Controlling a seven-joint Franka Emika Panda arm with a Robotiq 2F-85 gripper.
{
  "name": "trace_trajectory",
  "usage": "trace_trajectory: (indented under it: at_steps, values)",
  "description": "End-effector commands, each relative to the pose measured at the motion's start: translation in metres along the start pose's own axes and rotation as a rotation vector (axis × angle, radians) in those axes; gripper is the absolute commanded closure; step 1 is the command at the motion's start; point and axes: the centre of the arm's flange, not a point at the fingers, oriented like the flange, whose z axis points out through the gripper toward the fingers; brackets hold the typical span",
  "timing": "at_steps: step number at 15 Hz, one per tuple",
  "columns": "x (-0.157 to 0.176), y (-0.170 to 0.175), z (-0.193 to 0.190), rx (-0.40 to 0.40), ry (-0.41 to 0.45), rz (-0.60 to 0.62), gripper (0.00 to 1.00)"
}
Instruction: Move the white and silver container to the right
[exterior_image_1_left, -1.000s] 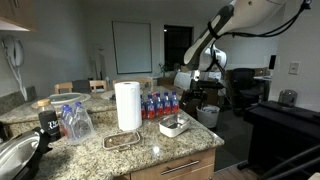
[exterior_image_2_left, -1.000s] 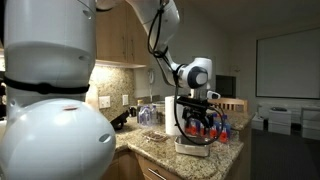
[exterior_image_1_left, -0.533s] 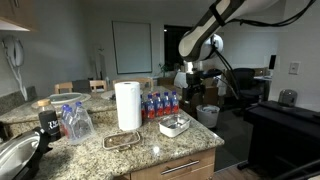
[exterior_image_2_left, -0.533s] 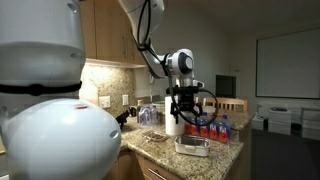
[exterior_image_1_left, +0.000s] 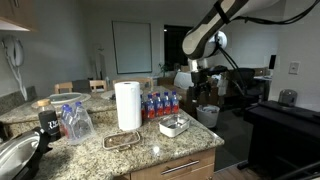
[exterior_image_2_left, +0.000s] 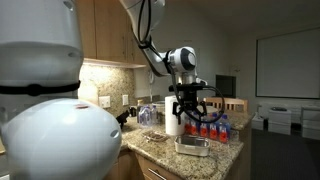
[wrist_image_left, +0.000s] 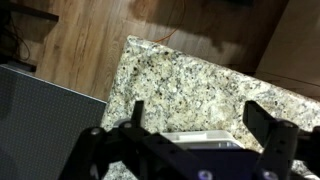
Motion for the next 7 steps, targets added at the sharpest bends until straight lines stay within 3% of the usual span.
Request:
trace_trajectory:
  at_steps: [1, 7]
  values:
    - [-0.0012, 0.0051, 0.0006, 0.002, -0.001, 0.0, 0.0]
    - [-0.0017, 0.0075, 0.0008, 0.003, -0.001, -0.002, 0.0]
